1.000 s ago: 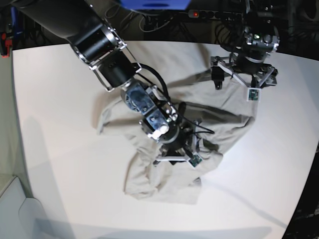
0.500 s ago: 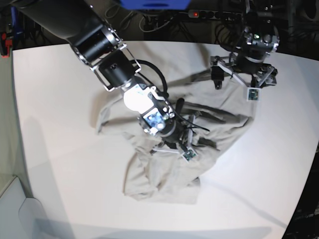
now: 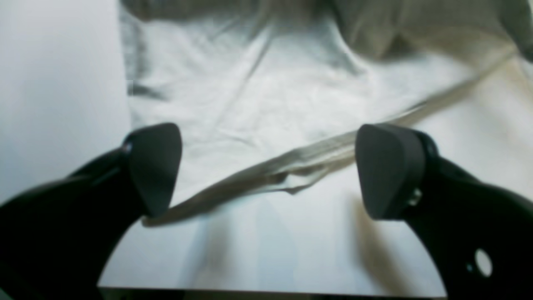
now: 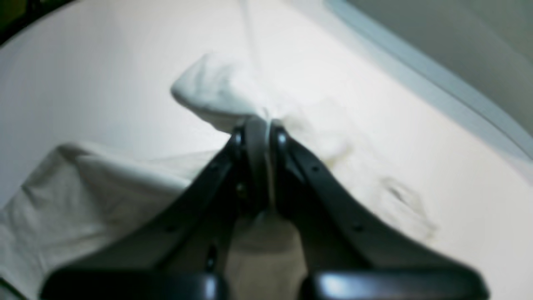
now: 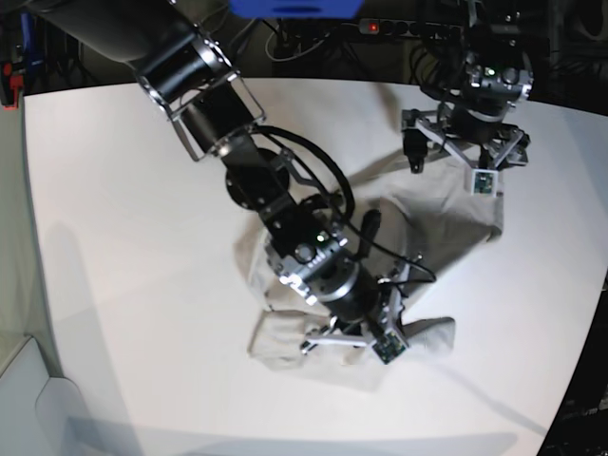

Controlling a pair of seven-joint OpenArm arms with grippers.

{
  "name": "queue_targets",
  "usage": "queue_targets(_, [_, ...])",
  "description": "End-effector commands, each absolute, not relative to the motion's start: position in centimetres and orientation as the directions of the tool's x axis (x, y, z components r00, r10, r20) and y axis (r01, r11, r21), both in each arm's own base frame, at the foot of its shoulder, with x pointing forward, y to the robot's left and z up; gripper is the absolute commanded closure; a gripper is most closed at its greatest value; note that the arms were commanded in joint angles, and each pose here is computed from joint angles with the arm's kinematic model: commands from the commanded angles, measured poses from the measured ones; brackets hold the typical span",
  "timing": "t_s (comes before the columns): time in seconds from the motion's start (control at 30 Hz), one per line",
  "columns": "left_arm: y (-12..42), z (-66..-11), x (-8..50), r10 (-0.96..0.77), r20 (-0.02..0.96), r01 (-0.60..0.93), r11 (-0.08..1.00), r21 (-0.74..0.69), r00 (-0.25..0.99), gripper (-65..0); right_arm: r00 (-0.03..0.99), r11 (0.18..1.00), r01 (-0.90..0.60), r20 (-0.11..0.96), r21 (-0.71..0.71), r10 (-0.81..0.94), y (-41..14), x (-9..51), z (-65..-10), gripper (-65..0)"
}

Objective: Layout the t-shirt on the table in an organized manner, then fold the t-shirt properly
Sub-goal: 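Grasp the shirt fabric with the right gripper near the left gripper, then pull the shirt apart, right gripper sweeping away from the left gripper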

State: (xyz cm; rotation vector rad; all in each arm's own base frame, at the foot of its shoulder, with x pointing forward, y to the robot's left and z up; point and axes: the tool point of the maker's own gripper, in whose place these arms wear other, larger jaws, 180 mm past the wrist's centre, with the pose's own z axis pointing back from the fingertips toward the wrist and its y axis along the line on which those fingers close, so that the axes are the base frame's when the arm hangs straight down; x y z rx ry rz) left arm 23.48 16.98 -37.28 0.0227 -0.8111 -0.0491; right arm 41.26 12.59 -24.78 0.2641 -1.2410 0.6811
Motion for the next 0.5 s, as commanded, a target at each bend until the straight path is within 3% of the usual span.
queue_targets(0.0, [17.1,-36.2,24.3,-0.056,0.754,0.032,0.998,0.046,0.654,-65.0,0.111,0.796,-0.576,0.946,-0.188,0.304,11.7,42.3,-22.5,-0.6])
queue_targets(0.2, [17.7,-35.5,24.8,-0.034,0.773,0.007,0.999,0.038,0.634,-65.0,0.171,0.853,-0.490,0.939,-0.181,0.297,6.2,43.1,-24.4,-0.6])
queue_targets(0.47, [17.1,-36.1,26.6,0.001,0.775,-0.011,1.000,0.007,0.632,-65.0,0.192,0.858,-0.485,0.936,-0.170,0.295,5.2,41.6,-25.6,-0.6])
